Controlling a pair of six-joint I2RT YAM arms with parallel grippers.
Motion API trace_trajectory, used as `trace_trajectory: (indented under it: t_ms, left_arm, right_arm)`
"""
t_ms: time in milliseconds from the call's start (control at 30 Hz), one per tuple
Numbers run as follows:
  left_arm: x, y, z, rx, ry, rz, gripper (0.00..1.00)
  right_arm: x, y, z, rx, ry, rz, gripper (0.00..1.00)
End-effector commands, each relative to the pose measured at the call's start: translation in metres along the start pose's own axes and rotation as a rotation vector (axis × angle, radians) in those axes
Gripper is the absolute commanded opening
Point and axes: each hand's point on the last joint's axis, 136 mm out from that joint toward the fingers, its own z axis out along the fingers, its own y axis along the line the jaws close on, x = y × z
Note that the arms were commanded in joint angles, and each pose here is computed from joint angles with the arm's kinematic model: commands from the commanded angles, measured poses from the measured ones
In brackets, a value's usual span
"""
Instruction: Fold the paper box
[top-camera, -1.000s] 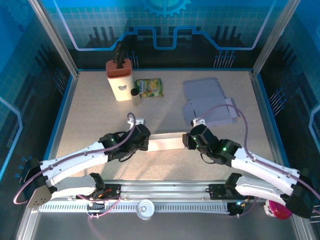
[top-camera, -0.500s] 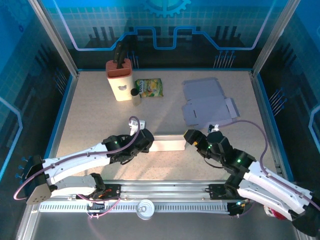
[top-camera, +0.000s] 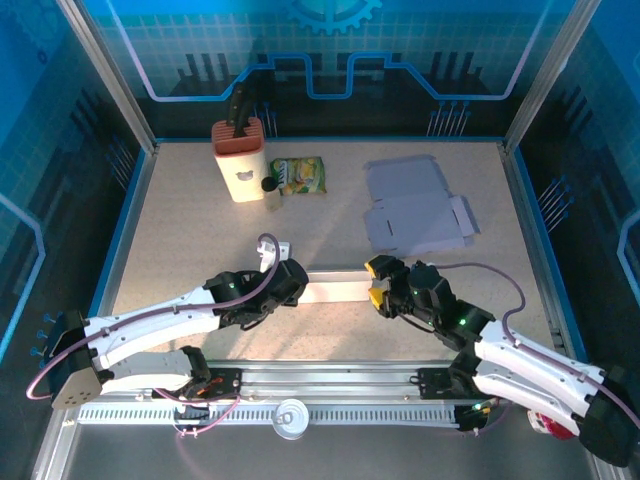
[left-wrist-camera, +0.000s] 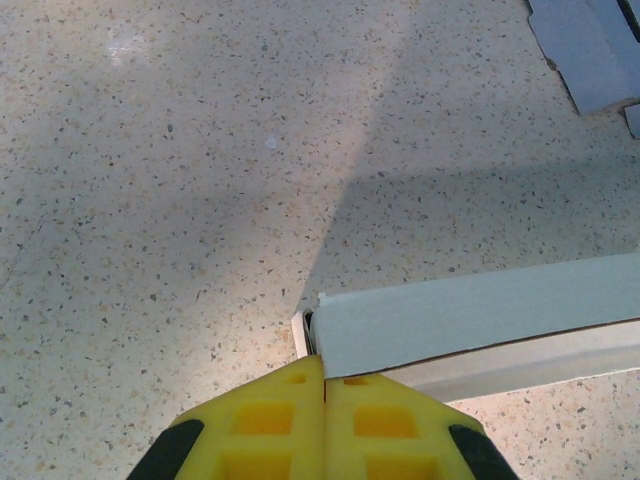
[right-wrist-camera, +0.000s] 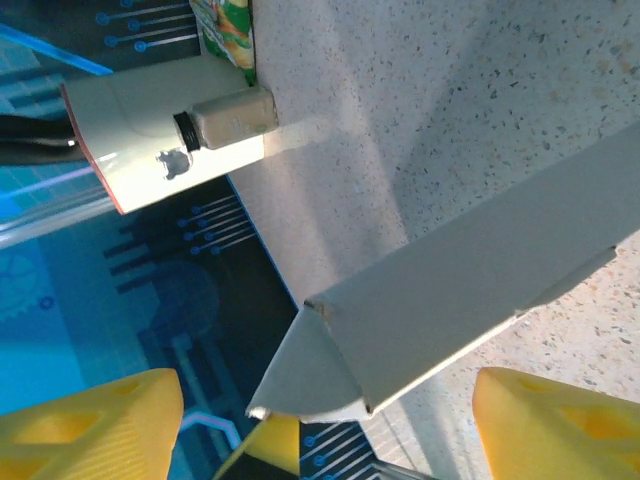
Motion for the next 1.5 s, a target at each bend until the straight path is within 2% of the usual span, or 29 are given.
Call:
trace_trajectory:
  t_ms: [0, 200, 300, 333, 433, 533, 667, 733, 867, 1033, 1233, 1467]
  left_arm:
    - [0.015, 0.007, -0.001, -0.034, 0.068, 0.04, 0.0]
    - [0.015, 0.005, -0.001, -0.03, 0.071, 0.045, 0.0]
    - [0.013, 0.003, -0.004, -0.019, 0.069, 0.045, 0.0]
    - [0.012, 0.002, -0.005, -0.014, 0.068, 0.042, 0.04]
    - [0.009, -0.002, -0.011, 0.016, 0.065, 0.022, 0.25]
    - [0.004, -0.007, -0.021, 0.071, 0.057, -0.015, 0.4]
    - [-0.005, -0.013, -0.037, 0.202, 0.031, -0.125, 0.55]
    - [-0.01, -0.011, -0.04, 0.263, 0.039, -0.201, 0.59]
    - [-0.017, -0.007, -0.036, 0.369, 0.072, -0.342, 0.59]
    - [-0.02, -0.012, -0.025, 0.411, 0.111, -0.4, 0.58]
    - [-0.016, 0.002, -0.008, 0.364, 0.126, -0.457, 0.5]
    - [-0.016, 0.012, 0.0, 0.365, 0.125, -0.496, 0.36]
  right_arm:
    - [-0.007, -0.001, 0.006, -0.032, 0.002, 0.075, 0.71]
    - [-0.013, -0.004, 0.009, -0.027, -0.008, 0.072, 0.52]
    - [-0.016, -0.01, 0.009, -0.012, -0.017, 0.067, 0.47]
    - [-0.017, -0.012, 0.01, -0.004, -0.021, 0.065, 0.47]
    - [-0.021, -0.018, 0.01, 0.018, -0.041, 0.053, 0.44]
    - [-0.026, -0.024, 0.01, 0.037, -0.058, 0.042, 0.43]
    - [-0.029, -0.029, 0.011, 0.056, -0.074, 0.029, 0.41]
    - [-0.03, -0.028, 0.011, 0.06, -0.079, 0.017, 0.4]
    - [-0.031, -0.025, 0.013, 0.069, -0.084, -0.006, 0.38]
    - [-0.031, -0.027, 0.016, 0.083, -0.086, -0.009, 0.36]
    - [-0.032, -0.026, 0.019, 0.091, -0.094, -0.008, 0.35]
    - [-0.035, -0.026, 0.022, 0.101, -0.103, -0.001, 0.35]
